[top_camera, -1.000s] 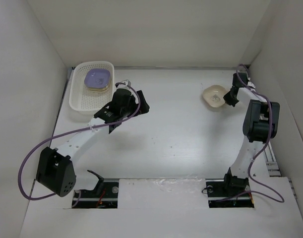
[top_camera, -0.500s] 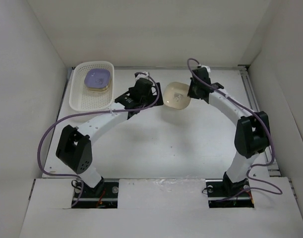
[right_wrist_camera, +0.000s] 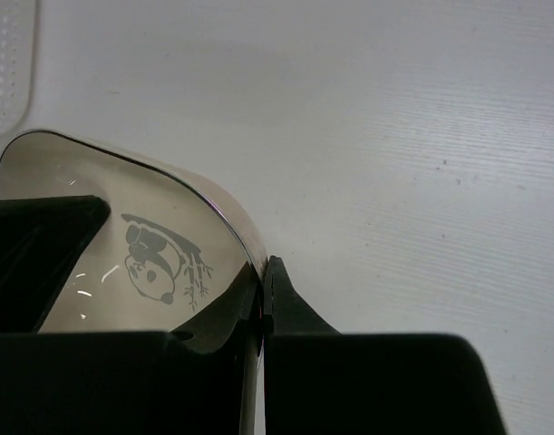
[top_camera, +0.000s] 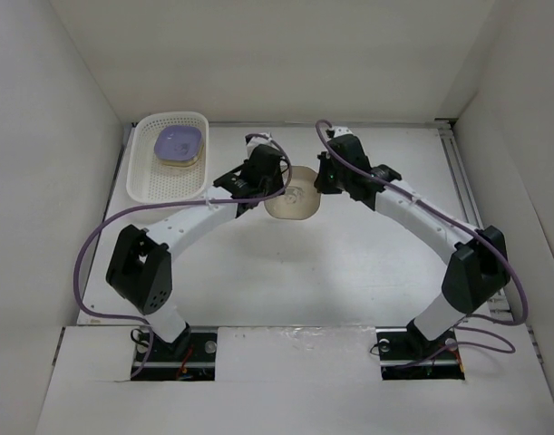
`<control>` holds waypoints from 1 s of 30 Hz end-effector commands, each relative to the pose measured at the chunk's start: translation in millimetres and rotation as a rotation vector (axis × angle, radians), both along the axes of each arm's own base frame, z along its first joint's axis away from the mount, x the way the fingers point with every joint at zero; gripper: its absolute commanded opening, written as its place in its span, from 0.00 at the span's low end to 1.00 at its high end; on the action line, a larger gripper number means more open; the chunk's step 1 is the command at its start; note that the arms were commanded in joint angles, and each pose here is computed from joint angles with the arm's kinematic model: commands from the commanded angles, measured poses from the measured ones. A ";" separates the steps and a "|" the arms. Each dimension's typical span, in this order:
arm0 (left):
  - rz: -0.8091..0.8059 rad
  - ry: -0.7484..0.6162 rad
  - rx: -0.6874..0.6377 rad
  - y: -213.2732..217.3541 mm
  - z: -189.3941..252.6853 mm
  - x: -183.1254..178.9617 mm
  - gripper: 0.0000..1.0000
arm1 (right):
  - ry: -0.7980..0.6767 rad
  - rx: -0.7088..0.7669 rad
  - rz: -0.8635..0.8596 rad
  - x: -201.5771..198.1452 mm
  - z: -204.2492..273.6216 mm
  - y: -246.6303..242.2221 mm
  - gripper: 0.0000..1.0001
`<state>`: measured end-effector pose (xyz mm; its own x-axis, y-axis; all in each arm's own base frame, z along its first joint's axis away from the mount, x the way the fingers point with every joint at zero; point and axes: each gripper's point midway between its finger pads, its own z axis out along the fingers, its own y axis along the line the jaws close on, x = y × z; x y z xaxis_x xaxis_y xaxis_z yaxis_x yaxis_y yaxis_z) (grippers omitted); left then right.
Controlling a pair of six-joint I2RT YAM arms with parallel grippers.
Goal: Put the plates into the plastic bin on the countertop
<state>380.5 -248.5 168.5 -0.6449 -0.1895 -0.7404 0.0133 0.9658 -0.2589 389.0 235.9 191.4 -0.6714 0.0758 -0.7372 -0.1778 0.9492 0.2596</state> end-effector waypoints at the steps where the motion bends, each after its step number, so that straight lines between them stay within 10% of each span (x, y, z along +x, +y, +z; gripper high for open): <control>1: 0.024 -0.041 0.032 6.7 7.4 2.4 0.32 | -0.085 0.086 0.056 -10.2 39.8 17.5 0.00; 4: 0.044 -0.025 0.053 8.0 3.7 5.8 0.00 | -0.110 0.106 0.081 -18.9 48.1 24.0 0.02; 8: 0.090 -0.046 0.049 17.6 23.0 15.6 0.00 | -0.117 0.076 0.030 -12.6 43.4 12.0 0.95; 9: 0.101 -0.051 0.030 22.7 29.4 22.3 0.00 | -0.109 0.069 0.010 -9.0 38.6 3.7 1.00; 21: 0.799 -0.156 -0.415 286.6 87.5 93.2 0.00 | 0.009 0.105 0.013 -24.5 -28.7 -22.6 1.00; 30: 0.958 -0.089 -0.518 330.1 44.1 155.5 0.00 | -0.002 0.152 0.069 -54.9 -27.4 -10.4 1.00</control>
